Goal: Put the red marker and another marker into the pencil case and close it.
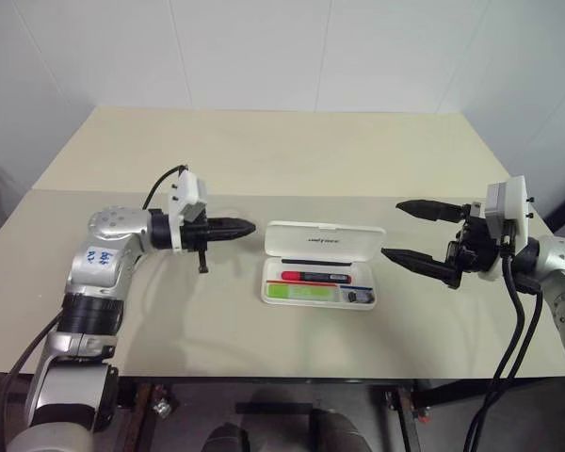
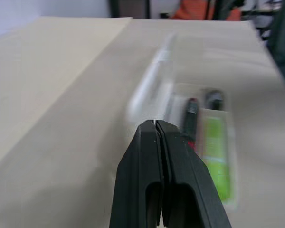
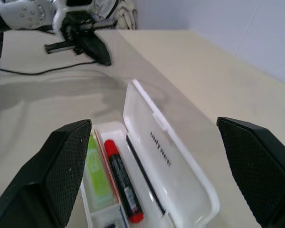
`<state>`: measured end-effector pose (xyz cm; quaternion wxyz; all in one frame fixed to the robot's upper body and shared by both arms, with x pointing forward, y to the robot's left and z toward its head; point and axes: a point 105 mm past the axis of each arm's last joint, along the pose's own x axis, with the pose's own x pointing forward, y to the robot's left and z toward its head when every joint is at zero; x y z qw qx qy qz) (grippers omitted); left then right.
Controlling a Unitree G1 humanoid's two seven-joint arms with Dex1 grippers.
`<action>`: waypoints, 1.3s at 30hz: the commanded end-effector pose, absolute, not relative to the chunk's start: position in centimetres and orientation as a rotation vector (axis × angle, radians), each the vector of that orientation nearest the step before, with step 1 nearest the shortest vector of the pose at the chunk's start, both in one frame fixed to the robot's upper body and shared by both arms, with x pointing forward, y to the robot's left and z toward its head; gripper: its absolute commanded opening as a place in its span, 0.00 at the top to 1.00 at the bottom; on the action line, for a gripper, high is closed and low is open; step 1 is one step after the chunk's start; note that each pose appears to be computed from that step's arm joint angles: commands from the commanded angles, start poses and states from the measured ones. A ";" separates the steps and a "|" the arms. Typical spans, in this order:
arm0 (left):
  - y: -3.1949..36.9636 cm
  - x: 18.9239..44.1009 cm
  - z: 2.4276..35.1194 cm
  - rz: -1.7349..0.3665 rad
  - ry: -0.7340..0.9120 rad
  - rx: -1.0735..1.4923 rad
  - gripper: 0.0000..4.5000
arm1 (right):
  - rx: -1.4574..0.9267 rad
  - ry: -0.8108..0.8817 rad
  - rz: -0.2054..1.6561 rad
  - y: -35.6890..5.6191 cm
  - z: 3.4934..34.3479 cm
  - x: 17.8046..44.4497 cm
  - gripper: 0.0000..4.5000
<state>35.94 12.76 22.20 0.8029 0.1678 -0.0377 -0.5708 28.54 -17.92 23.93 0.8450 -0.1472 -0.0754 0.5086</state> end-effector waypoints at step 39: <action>6.6 33.4 13.5 -1.480 0.143 0.772 0.99 | -0.336 -0.195 1.014 -17.4 24.2 26.9 0.00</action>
